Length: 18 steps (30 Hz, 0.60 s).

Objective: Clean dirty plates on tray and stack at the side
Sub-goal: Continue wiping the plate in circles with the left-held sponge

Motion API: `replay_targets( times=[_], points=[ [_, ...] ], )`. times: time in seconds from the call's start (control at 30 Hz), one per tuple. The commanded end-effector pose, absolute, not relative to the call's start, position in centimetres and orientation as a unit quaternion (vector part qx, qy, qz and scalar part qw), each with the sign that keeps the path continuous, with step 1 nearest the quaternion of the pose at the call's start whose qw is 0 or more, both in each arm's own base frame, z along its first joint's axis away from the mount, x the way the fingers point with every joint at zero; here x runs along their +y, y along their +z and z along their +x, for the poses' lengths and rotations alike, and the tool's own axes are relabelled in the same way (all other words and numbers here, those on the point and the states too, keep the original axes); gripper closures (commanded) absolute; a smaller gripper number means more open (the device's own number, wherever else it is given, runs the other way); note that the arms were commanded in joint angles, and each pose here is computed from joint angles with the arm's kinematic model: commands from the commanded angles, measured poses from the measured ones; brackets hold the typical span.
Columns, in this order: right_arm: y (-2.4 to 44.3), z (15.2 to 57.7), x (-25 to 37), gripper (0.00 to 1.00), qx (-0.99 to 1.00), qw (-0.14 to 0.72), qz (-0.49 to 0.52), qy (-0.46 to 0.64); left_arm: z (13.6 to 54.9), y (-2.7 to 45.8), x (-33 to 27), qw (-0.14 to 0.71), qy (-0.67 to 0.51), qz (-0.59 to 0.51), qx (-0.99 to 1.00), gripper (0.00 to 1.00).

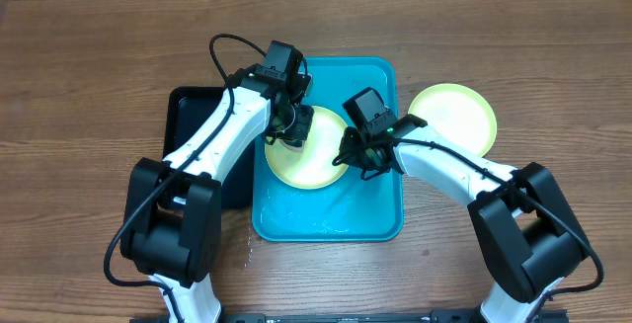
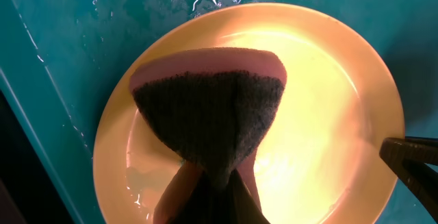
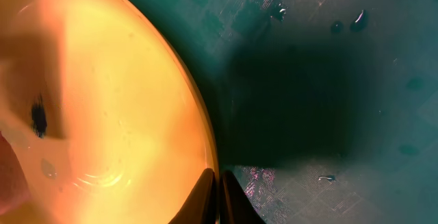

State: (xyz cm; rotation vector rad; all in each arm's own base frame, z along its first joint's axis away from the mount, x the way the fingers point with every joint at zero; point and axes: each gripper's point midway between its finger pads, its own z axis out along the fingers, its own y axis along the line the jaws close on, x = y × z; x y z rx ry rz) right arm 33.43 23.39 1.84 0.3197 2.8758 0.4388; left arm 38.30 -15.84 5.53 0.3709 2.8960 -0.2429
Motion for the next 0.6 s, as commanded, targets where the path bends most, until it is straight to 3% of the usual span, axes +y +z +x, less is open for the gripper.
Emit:
replay_targets(
  times=[0.0, 0.3, 0.57],
  points=[
    [1.4, 32.9, 23.6, 0.96, 0.979, 0.1, 0.101, 0.148, 39.2, 5.7, -15.4, 0.115, -0.073, 0.128, 0.982, 0.96],
    [1.4, 32.9, 23.6, 0.96, 0.979, 0.1, 0.101, 0.148, 39.1, 2.9, -14.7, 0.088, -0.047, 0.126, 0.987, 0.96],
    [1.4, 32.9, 23.6, 0.96, 0.979, 0.1, 0.101, 0.148, 36.8, -1.9, -15.1, 0.007, -0.064, 0.125, 0.99, 0.96]
  ],
)
